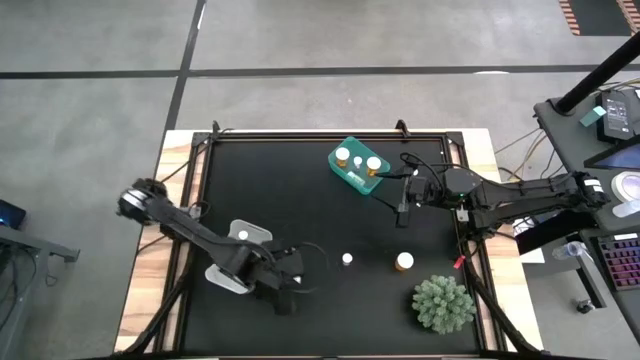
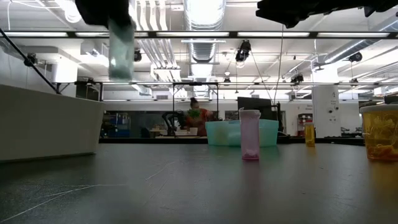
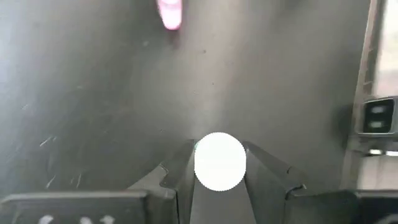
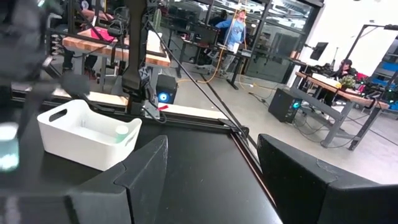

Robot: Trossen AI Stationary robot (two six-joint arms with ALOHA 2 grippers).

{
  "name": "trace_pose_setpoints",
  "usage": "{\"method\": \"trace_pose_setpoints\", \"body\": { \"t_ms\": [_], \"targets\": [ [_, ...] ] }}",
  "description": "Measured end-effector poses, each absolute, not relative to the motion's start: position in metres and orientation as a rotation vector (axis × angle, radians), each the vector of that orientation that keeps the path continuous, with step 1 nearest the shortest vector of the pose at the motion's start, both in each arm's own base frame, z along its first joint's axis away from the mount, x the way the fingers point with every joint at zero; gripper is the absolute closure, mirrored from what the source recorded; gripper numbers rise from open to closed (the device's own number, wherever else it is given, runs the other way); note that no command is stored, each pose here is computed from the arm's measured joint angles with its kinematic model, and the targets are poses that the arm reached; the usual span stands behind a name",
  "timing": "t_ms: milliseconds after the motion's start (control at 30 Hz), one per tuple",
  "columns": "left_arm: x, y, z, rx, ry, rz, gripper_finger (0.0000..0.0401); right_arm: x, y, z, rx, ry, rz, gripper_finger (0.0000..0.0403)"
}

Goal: Pick and place medicine bottles into bin by pill shape (circle, oval)
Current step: Put the blue tablet bottle into the gray bin

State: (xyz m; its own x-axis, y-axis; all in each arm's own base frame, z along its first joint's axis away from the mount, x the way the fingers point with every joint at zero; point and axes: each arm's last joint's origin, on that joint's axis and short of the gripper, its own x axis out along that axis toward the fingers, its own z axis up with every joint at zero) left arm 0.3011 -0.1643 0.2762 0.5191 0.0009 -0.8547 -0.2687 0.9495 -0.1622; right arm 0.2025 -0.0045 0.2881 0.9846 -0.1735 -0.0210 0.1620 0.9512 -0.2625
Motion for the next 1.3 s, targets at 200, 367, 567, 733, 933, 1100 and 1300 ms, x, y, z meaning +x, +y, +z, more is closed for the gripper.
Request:
{"method": "trace_pose_setpoints", "body": {
  "t_ms": [200,367,567,733,933,1100,1300],
  "targets": [
    [0.259,-0.144,0.306,-0.334,1.013,0.261,0.0304,0.202,-0.004,0.288,-0.263,0.044,-0.171,0.0163],
    [0.225,-0.135,0.311,-0.315,1.058,0.323,0.0304,0.202,-0.004,0.288,-0.263,0.046,-0.17,0.0163],
    [0.192,-0.128,0.294,-0.342,1.098,0.383,0.0304,0.203,-0.004,0.288,-0.263,0.047,-0.17,0.0163],
    [0.169,-0.119,0.266,-0.379,1.132,0.469,0.0304,0.203,-0.004,0.288,-0.263,0.046,-0.17,0.0163],
    [0.153,-0.106,0.235,-0.388,1.145,0.552,0.0304,0.203,-0.004,0.288,-0.257,0.046,-0.17,0.0163],
    [0.149,-0.103,0.216,-0.399,1.117,0.548,0.0305,0.203,-0.004,0.288,-0.257,0.046,-0.17,0.0163],
    [0.149,-0.103,0.199,-0.405,1.112,0.544,0.0305,0.203,-0.004,0.288,-0.257,0.046,-0.17,0.0163]
  ]
}}
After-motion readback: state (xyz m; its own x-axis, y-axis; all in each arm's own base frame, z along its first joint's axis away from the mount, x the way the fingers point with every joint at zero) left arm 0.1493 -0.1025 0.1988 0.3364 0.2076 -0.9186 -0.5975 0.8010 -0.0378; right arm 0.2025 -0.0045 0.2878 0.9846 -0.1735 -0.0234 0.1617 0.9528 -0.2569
